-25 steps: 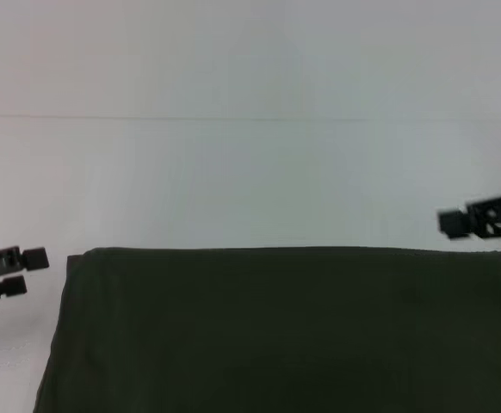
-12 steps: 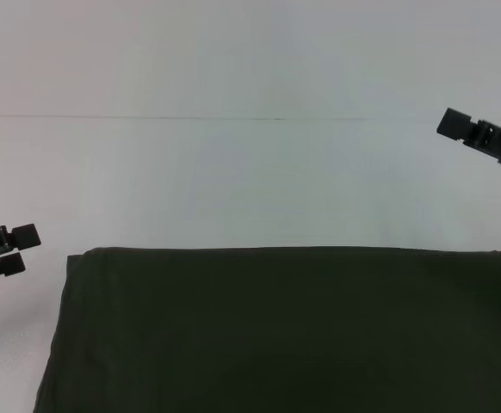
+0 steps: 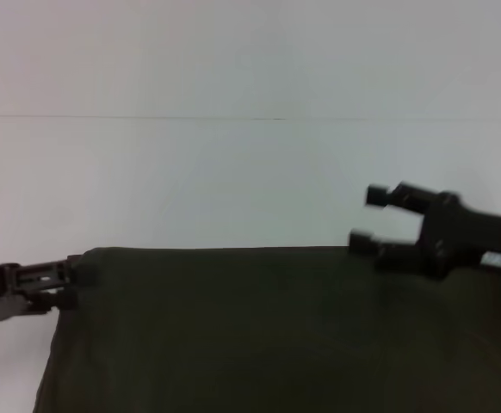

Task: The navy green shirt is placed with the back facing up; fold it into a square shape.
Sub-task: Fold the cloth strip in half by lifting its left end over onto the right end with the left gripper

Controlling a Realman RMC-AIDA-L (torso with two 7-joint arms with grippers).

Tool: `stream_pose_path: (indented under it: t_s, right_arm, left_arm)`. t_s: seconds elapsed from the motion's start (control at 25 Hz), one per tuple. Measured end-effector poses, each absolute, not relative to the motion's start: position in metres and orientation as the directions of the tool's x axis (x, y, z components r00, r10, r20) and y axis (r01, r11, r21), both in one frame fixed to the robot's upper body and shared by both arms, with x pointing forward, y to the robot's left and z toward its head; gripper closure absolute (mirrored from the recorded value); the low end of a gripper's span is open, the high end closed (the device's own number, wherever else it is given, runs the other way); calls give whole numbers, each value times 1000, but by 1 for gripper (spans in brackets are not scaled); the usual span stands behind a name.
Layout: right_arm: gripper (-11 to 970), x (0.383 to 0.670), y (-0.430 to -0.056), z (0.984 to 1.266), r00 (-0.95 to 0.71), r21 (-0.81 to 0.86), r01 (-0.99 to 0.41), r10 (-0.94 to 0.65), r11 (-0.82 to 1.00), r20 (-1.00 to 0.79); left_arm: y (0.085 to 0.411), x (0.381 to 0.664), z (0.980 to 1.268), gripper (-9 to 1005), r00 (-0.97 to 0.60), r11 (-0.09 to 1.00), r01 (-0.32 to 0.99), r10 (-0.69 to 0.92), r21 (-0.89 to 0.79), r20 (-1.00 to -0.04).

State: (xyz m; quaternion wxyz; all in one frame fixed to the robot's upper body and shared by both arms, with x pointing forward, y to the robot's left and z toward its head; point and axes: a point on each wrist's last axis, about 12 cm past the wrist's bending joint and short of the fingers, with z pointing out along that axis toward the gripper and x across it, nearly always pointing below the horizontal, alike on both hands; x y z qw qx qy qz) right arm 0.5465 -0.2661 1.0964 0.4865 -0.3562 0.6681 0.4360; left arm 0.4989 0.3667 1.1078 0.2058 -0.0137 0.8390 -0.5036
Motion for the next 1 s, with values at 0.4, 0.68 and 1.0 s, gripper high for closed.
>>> stream_pose_path:
  t_s: [0.4, 0.68, 1.0]
  right_arm:
    - [29, 544, -238, 1073, -137, 52, -972, -375, 229, -917]
    - [29, 545, -233, 1070, -119, 31, -977, -416, 211, -902]
    - [29, 547, -231, 1070, -113, 24, -977, -426, 210, -897]
  left_arm:
    - [353, 516, 1100, 34, -950, 536, 122, -181, -835, -256]
    - [355, 513, 1092, 34, -968, 589, 73, -152, -805, -199]
    - [359, 512, 1082, 35, -970, 637, 25, -170, -770, -172]
